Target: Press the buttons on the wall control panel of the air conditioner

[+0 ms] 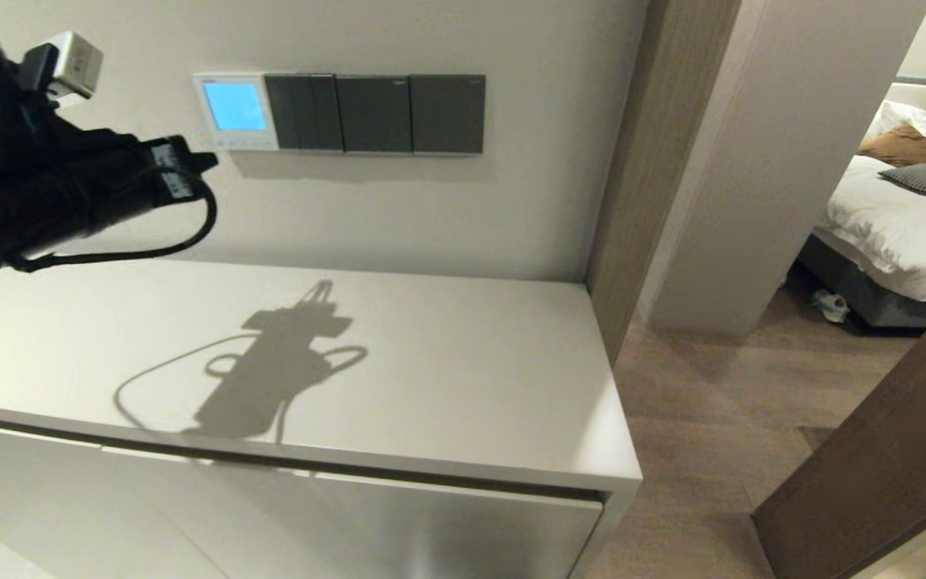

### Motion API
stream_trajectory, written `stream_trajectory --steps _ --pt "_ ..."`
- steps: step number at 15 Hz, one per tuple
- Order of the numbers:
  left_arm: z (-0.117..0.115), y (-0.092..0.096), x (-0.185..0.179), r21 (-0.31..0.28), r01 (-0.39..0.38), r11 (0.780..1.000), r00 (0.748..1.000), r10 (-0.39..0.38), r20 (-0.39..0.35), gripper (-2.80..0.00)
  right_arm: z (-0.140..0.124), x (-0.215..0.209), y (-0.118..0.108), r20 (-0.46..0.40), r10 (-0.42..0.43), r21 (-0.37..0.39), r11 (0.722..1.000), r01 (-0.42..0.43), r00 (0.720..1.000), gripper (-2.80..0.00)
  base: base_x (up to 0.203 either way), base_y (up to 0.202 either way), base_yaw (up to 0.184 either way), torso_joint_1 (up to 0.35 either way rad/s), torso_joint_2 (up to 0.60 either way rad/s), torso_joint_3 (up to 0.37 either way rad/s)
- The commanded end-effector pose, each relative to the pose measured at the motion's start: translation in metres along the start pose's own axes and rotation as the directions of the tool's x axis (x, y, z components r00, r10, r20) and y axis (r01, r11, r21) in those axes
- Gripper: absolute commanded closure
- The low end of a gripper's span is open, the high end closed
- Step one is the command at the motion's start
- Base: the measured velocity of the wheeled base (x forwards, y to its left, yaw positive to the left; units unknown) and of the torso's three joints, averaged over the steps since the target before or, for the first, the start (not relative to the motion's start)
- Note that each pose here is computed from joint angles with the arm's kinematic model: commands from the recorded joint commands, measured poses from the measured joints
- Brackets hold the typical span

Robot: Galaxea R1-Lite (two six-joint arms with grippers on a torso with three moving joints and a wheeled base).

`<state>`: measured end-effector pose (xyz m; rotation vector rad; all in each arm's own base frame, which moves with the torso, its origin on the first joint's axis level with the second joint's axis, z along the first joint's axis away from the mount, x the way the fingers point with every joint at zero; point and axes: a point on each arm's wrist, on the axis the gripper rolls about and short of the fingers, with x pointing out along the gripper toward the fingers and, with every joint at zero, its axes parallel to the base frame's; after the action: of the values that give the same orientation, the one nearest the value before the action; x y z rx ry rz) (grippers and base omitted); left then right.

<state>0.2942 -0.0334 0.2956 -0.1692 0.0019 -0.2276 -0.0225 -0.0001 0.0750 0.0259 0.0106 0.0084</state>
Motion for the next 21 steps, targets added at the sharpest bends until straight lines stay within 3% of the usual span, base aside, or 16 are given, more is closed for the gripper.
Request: stream_trajectory --steps 1,7,10,12,16,21 --pt "0.016 -0.005 -0.064 0.034 -0.011 0.999 0.995 0.008 0.096 0.0 0.0 0.0 0.0 -0.002 0.001 0.0 1.0 -0.001 1.0 0.0 0.0 0.0 0.0 0.0 0.0 0.0" --pt "0.0 -0.018 -0.196 0.111 -0.052 0.992 0.974 0.026 0.225 0.0 0.0 0.0 0.0 -0.002 0.001 0.0 1.0 -0.001 1.0 0.0 0.0 0.0 0.0 0.0 0.0 0.0" --pt "-0.035 -0.022 -0.253 0.117 -0.08 0.99 0.973 0.052 0.225 0.0 0.0 0.0 0.0 -0.002 0.001 0.002 1.0 -0.001 1.0 0.0 0.0 0.0 0.0 0.0 0.0 0.0" --pt "-0.064 -0.022 -0.28 0.113 -0.09 0.99 0.981 0.068 0.183 0.0 0.0 0.0 0.0 -0.002 0.001 0.002 1.0 -0.001 1.0 0.0 0.0 0.0 0.0 0.0 0.0 0.0" --pt "-0.124 -0.016 -0.304 0.116 -0.158 0.981 0.986 0.15 0.075 0.0 0.0 0.0 0.0 -0.002 0.001 0.001 1.0 -0.001 1.0 0.0 0.0 0.0 0.0 0.0 0.0 0.0" --pt "-0.158 -0.009 -0.308 0.154 -0.256 0.954 0.967 0.253 0.037 0.0 0.0 0.0 0.0 -0.003 0.001 0.002 1.0 -0.001 1.0 0.0 0.0 0.0 0.0 0.0 0.0 0.0"
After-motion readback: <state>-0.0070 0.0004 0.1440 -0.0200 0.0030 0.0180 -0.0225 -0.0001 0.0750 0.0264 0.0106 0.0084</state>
